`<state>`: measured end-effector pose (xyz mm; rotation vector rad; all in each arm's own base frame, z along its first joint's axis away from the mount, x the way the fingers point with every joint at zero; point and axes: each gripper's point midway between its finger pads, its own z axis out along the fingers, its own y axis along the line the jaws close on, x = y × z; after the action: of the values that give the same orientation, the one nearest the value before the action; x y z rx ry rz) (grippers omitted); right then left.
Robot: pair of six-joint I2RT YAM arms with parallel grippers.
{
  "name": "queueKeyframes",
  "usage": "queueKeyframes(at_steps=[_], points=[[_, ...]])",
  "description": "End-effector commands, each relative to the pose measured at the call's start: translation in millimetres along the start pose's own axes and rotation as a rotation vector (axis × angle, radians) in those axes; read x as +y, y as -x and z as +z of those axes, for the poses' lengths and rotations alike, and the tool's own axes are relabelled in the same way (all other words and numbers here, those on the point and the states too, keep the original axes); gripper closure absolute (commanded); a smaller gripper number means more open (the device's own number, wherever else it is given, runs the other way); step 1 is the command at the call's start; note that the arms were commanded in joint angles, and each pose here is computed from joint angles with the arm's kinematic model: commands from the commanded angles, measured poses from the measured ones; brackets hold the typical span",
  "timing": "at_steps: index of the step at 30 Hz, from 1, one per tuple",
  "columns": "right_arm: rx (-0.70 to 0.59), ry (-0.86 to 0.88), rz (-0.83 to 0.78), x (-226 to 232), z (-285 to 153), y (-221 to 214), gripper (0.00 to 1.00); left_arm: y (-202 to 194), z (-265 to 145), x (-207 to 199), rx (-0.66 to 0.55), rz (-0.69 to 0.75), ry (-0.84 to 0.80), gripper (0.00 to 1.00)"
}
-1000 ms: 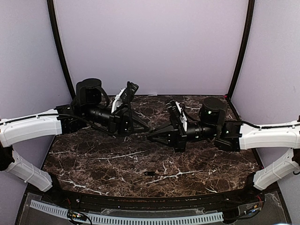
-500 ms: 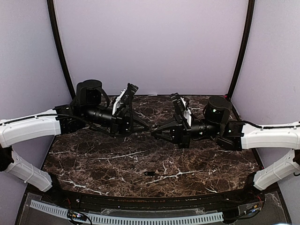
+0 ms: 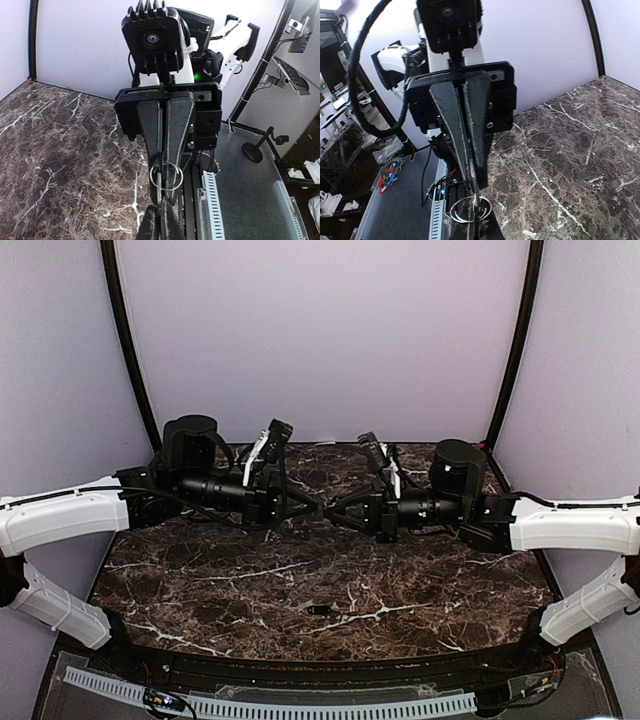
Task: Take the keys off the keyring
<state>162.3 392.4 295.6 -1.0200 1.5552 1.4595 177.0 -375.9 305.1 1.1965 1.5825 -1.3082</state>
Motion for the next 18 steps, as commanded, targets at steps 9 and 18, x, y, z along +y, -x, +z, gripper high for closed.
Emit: queueKeyframes(at_steps=[9, 18], points=[[-0.09, -0.092, -0.093, -13.6, -11.9, 21.5, 0.46, 2.2, -0.9, 27.8, -0.004, -0.004, 0.152, 1.0], [-0.131, -0.212, -0.036, -36.5, -36.1, 30.8, 0.03, -15.2, -18.3, 46.1, 0.026, -0.064, 0.062, 1.0]])
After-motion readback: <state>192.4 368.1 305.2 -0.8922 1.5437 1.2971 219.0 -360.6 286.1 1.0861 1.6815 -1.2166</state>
